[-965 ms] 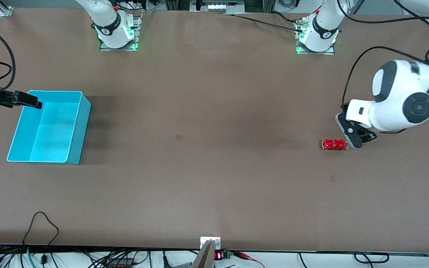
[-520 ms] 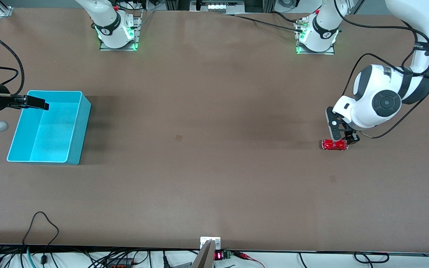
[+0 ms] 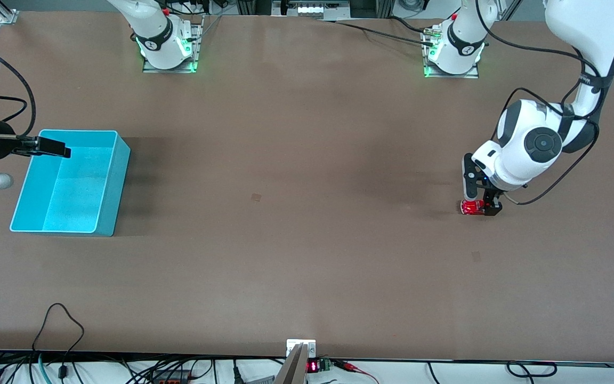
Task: Wind red beetle toy and store in blue box
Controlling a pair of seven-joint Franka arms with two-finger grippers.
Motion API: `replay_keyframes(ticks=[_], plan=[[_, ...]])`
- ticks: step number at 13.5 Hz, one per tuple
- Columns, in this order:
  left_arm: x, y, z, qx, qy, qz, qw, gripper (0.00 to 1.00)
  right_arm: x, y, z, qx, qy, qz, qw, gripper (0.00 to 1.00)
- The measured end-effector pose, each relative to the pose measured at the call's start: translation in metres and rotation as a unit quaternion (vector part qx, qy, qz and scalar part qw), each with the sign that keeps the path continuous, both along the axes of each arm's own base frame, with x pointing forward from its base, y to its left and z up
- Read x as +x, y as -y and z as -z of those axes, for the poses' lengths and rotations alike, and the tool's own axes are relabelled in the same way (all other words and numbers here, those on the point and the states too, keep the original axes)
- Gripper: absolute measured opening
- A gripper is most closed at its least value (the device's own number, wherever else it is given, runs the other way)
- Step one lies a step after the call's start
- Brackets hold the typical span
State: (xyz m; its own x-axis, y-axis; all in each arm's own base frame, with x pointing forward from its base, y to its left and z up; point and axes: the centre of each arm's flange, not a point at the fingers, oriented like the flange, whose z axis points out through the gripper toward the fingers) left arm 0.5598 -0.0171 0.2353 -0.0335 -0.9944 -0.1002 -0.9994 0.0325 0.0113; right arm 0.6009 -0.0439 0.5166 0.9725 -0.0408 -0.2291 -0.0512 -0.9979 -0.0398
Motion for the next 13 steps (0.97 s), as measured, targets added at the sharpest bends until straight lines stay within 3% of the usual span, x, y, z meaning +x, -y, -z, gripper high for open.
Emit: replay_keyframes(ticks=[10, 12, 13], plan=[[0.003, -0.03, 0.046, -0.017, 0.017, -0.009, 1.0, 1.0, 0.016, -0.026, 0.049, 0.003, -0.035, -0.021, 0.999, 1.0], [0.002, -0.031, 0.048, -0.017, 0.016, -0.01, 1.0, 0.97, 0.017, -0.023, 0.05, 0.002, -0.032, -0.018, 0.999, 1.0], [0.002, -0.031, 0.048, -0.017, 0.016, -0.01, 1.0, 0.9, 0.017, -0.022, 0.049, 0.002, -0.031, -0.017, 0.999, 1.0]])
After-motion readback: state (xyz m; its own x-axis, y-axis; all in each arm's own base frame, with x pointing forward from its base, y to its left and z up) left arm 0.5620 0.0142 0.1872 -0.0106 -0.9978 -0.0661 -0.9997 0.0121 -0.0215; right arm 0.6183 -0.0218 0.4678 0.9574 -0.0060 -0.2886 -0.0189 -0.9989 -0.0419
